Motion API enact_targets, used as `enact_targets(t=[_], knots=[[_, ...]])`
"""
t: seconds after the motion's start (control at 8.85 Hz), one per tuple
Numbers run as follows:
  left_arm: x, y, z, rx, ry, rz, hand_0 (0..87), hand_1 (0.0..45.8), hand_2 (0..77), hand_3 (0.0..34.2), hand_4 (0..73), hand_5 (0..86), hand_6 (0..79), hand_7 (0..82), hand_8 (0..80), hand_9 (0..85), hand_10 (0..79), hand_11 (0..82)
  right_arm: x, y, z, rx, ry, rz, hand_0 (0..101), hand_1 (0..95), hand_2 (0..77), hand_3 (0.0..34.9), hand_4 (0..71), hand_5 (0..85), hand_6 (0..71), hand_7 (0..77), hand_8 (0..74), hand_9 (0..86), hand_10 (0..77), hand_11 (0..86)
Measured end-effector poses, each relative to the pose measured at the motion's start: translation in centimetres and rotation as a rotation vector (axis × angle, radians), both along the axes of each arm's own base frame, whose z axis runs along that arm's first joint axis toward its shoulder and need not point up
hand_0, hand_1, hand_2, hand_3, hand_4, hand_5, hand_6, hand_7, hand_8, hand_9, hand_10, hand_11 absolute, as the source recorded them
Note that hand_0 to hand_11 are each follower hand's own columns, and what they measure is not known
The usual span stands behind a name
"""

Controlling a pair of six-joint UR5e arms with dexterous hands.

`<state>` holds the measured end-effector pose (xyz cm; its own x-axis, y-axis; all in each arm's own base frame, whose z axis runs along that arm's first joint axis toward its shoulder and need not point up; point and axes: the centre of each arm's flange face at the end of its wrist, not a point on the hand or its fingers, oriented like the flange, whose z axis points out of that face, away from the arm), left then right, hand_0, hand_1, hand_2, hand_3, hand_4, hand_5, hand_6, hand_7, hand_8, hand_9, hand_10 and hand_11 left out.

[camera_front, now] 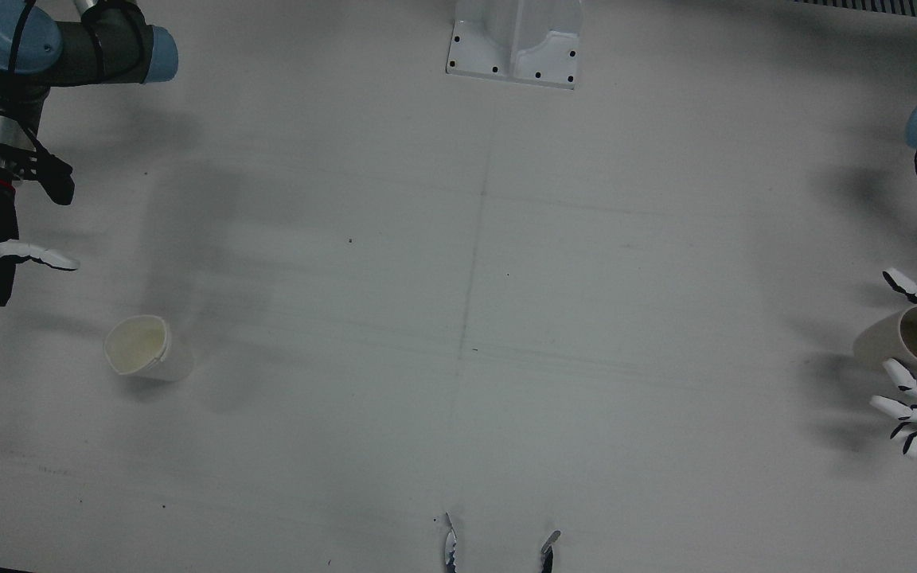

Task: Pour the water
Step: 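Move the right hand toward the standing white paper cup, then close the right hand fingers around the standing paper cup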

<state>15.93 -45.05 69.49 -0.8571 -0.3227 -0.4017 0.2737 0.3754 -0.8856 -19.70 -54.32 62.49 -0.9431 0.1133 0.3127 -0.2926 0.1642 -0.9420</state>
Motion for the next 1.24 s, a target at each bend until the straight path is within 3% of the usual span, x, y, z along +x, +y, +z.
enact_targets(t=[0.34, 1.24], knots=[[0.0, 0.0, 0.0, 0.000, 0.001, 0.000, 52.0, 7.1, 1.6, 0.0, 38.2, 49.1, 21.8, 37.1, 3.8, 8.7, 7.6, 12.5, -3.1, 0.8, 1.6, -0.022, 0.006, 0.014, 47, 15.8, 13.6, 0.0, 0.0, 3.3, 0.5, 1.1, 0.5, 0.5, 0.5, 1.1], [-0.2, 0.0, 0.1, -0.001, 0.002, -0.003, 51.1, 7.1, 1.6, 0.0, 38.7, 49.1, 21.8, 37.6, 3.8, 8.7, 7.6, 10.4, -5.4, 1.4, 3.5, -0.037, 0.061, 0.013, 48, 16.9, 12.5, 0.0, 2.2, 2.7, 0.5, 1.1, 0.5, 0.5, 0.5, 0.5]])
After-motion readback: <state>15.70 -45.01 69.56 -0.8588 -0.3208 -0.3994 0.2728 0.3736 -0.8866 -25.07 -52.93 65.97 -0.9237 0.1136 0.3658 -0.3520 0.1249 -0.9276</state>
